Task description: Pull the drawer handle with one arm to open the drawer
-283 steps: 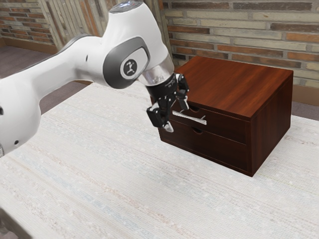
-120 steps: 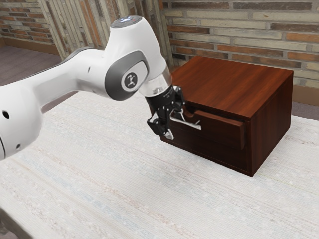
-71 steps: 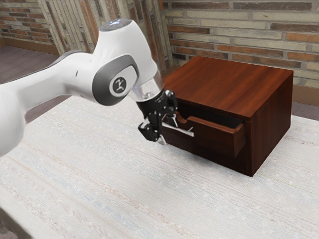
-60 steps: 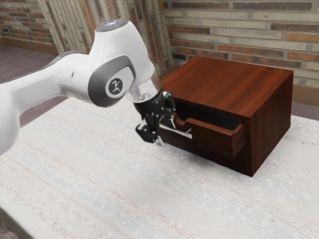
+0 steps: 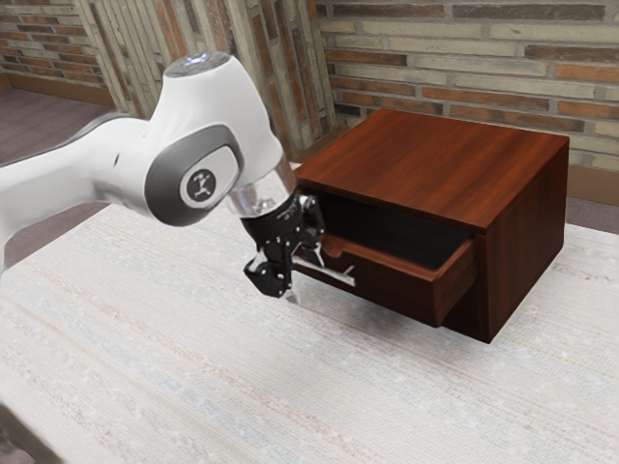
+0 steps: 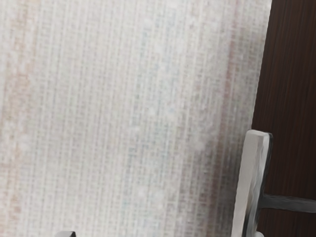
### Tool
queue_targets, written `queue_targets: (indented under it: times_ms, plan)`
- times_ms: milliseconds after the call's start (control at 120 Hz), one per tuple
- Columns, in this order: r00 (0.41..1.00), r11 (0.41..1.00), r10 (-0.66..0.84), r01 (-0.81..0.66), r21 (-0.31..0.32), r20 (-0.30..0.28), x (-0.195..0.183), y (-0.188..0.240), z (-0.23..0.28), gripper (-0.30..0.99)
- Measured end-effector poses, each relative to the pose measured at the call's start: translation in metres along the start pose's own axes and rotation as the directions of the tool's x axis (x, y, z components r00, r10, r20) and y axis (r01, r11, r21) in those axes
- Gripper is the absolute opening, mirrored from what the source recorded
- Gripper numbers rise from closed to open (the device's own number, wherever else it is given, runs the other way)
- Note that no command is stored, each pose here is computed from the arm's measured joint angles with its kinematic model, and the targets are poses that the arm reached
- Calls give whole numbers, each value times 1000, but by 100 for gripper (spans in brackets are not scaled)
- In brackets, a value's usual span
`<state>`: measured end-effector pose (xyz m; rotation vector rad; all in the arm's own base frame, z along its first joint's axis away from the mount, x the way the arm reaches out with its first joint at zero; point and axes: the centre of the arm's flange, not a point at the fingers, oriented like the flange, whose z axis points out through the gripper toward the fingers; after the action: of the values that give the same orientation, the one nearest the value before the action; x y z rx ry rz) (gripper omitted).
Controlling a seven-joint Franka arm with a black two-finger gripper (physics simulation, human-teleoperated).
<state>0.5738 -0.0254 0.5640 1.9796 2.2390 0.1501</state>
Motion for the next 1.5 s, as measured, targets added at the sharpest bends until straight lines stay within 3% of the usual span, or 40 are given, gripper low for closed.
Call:
queue_targets:
  times_ms: [1500]
  plan:
    - [999, 998, -52, 53, 24, -4, 16, -67, -11, 40]
